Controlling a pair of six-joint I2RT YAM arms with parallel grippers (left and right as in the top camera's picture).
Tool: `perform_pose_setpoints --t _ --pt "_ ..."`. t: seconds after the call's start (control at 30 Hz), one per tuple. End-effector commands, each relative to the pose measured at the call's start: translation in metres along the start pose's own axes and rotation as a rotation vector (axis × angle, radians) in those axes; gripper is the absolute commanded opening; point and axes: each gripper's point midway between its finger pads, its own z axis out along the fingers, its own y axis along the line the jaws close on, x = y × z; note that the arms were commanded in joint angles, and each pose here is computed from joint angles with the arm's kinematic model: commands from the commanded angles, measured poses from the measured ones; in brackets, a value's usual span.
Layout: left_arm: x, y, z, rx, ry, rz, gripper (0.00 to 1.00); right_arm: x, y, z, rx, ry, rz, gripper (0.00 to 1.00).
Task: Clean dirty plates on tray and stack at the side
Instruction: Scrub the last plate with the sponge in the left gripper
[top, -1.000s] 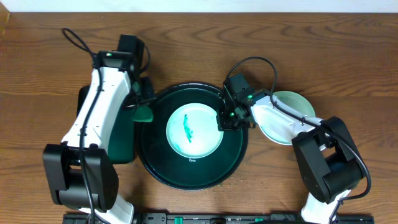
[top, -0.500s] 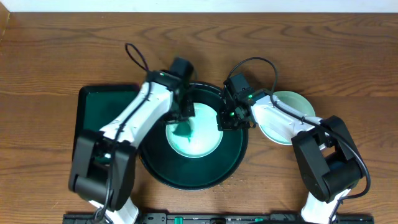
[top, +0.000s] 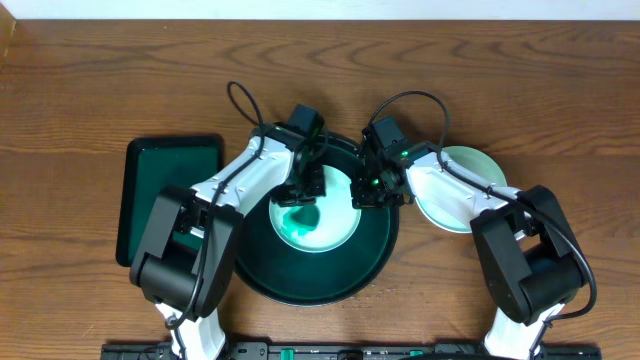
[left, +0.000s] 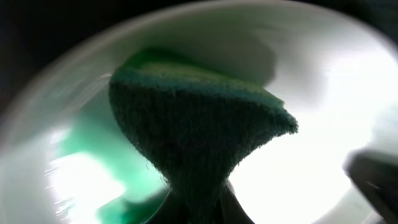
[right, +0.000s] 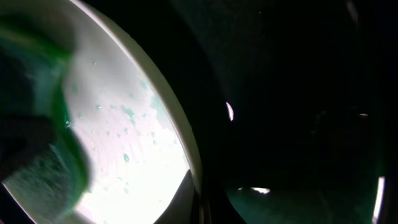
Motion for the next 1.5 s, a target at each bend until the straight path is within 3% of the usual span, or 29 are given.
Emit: perform_pose_setpoints --t 0.0,0.17,0.37,0.47,0.63,0.83,0.93,1.07,1.23,1.33,1.47 --pt "0.021 -0.036 0.014 0.166 0.101 0.149 0.07 0.000 0.005 0.005 -0.015 0.012 0.006 0.01" --pt "-0.002 -0.007 0.010 0.046 0.027 0.096 0.07 0.000 0.005 0.005 -0.015 0.012 0.006 0.01" --pt "-0.022 0.090 -0.022 -0.415 -0.089 -0.164 0.07 0.000 0.005 0.005 -0.014 0.013 0.013 0.01" --pt "-0.013 0.109 -0.029 -0.506 -0.083 -0.222 0.07 0.000 0.005 0.005 -0.014 0.013 0.013 0.01" --pt "0.005 0.086 -0.016 -0.411 0.002 -0.198 0.07 0.000 0.005 0.005 -0.014 0.013 0.013 0.01" --pt "0.037 -0.003 0.008 -0.038 0.155 0.095 0.07 0.000 0.005 0.005 -0.014 0.013 0.013 0.01" --pt "0.040 -0.032 0.010 0.078 0.159 0.158 0.07 0.000 0.005 0.005 -0.014 0.013 0.013 0.01" --pt "0.026 -0.042 0.010 0.121 0.102 0.170 0.07 0.000 0.005 0.005 -0.014 0.013 0.013 0.01" --pt "-0.013 -0.014 0.004 0.070 -0.007 0.072 0.07 0.000 0.005 0.005 -0.014 0.013 0.013 0.01" --pt "-0.042 0.044 -0.006 -0.078 -0.086 -0.098 0.07 0.000 0.005 0.005 -0.014 0.013 0.013 0.01" --pt "-0.033 0.092 -0.014 -0.201 -0.042 -0.214 0.07 -0.001 0.004 0.004 -0.014 0.012 0.015 0.01"
